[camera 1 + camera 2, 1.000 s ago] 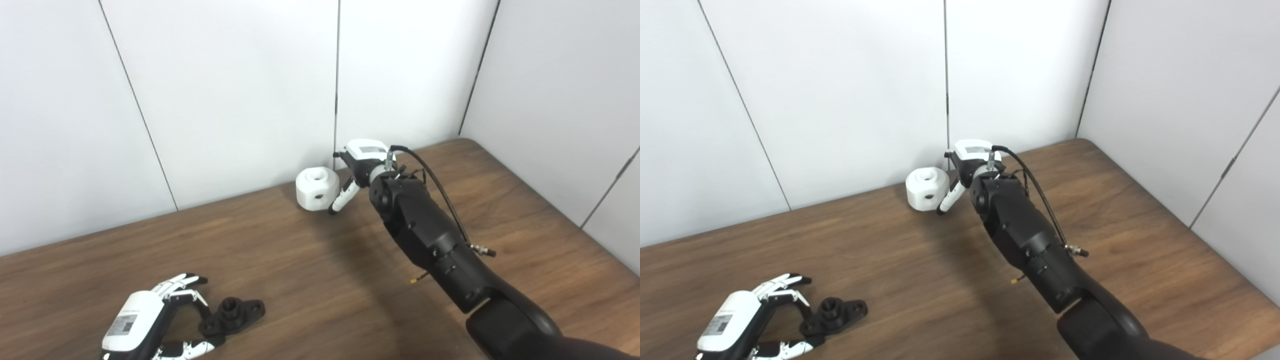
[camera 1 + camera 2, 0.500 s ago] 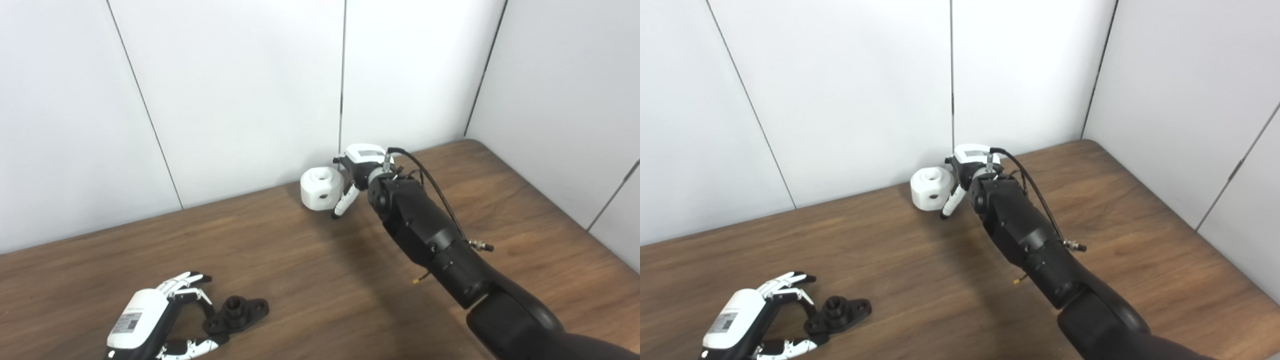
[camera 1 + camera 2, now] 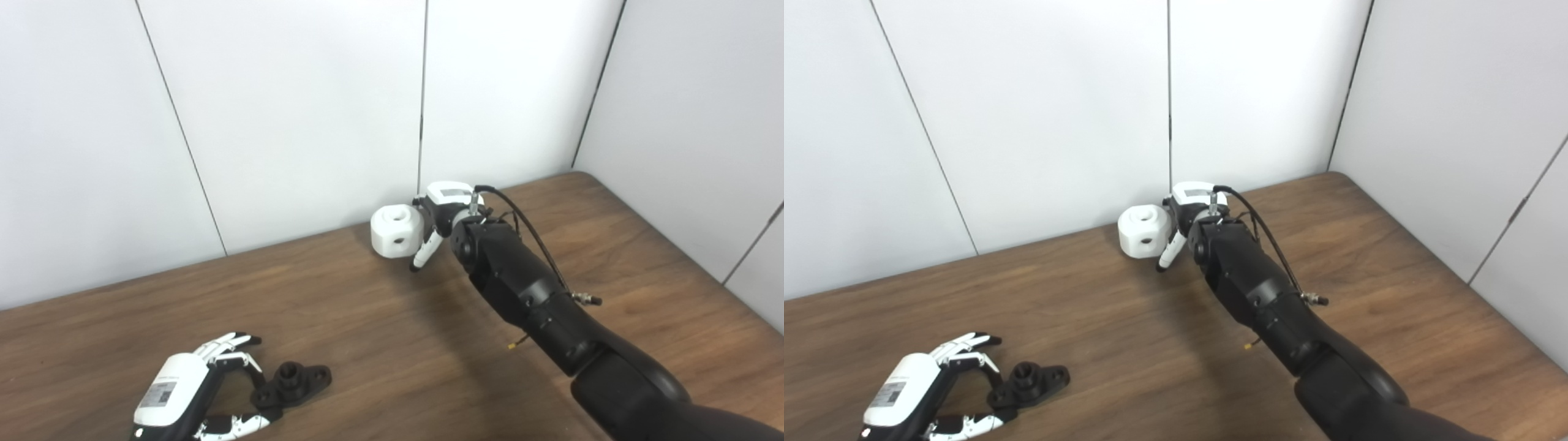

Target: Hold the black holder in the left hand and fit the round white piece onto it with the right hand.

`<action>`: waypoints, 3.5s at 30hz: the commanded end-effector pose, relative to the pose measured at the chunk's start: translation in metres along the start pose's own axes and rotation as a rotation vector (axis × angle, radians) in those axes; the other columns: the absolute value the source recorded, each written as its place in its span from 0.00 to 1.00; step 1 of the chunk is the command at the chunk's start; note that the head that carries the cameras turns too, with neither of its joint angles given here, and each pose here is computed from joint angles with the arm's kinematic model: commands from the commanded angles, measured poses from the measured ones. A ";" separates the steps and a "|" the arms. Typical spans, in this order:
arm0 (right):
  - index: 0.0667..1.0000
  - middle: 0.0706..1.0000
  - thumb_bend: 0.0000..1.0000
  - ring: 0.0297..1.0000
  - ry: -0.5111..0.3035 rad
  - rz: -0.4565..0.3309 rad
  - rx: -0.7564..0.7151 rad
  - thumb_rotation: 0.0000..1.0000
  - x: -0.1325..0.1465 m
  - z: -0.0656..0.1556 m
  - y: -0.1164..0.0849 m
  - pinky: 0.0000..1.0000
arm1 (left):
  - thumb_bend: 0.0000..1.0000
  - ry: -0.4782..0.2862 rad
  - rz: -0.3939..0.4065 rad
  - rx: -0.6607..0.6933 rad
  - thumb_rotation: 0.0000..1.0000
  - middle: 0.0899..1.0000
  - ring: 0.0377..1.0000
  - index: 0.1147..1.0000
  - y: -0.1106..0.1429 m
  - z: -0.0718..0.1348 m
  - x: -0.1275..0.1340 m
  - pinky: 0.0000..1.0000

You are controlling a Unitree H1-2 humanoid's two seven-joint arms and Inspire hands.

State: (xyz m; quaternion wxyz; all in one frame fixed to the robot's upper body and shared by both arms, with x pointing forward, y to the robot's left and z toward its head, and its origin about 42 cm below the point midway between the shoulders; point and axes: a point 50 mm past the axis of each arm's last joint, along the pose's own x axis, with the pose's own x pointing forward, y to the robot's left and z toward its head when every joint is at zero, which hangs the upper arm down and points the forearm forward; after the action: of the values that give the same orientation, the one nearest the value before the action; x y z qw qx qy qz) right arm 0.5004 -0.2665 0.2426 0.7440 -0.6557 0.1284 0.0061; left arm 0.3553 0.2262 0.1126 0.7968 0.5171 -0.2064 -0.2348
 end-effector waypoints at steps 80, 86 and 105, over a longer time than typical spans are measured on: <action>0.45 0.57 0.52 0.63 -0.106 -0.323 0.111 0.13 0.017 0.019 0.025 0.64 | 0.52 0.145 -0.218 0.027 0.05 0.82 0.88 0.42 -0.046 -0.011 -0.039 0.85; 0.44 0.60 0.52 0.65 -0.116 -0.344 0.126 0.13 0.013 0.020 0.015 0.64 | 0.52 0.142 -0.214 0.020 0.05 0.82 0.89 0.42 -0.047 -0.010 -0.037 0.86; 0.44 0.65 0.52 0.65 -0.336 -0.410 0.111 0.13 -0.063 0.029 -0.065 0.57 | 0.52 0.133 -0.201 0.025 0.05 0.83 0.90 0.42 -0.046 -0.005 -0.024 0.87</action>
State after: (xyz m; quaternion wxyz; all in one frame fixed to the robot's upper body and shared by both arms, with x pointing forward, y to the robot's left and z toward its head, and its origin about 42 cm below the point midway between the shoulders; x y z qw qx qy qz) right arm 0.4579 -0.2354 0.2924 0.7836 -0.6129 -0.0993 -0.0205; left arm 0.3529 0.2189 0.1123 0.7999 0.5154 -0.2039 -0.2302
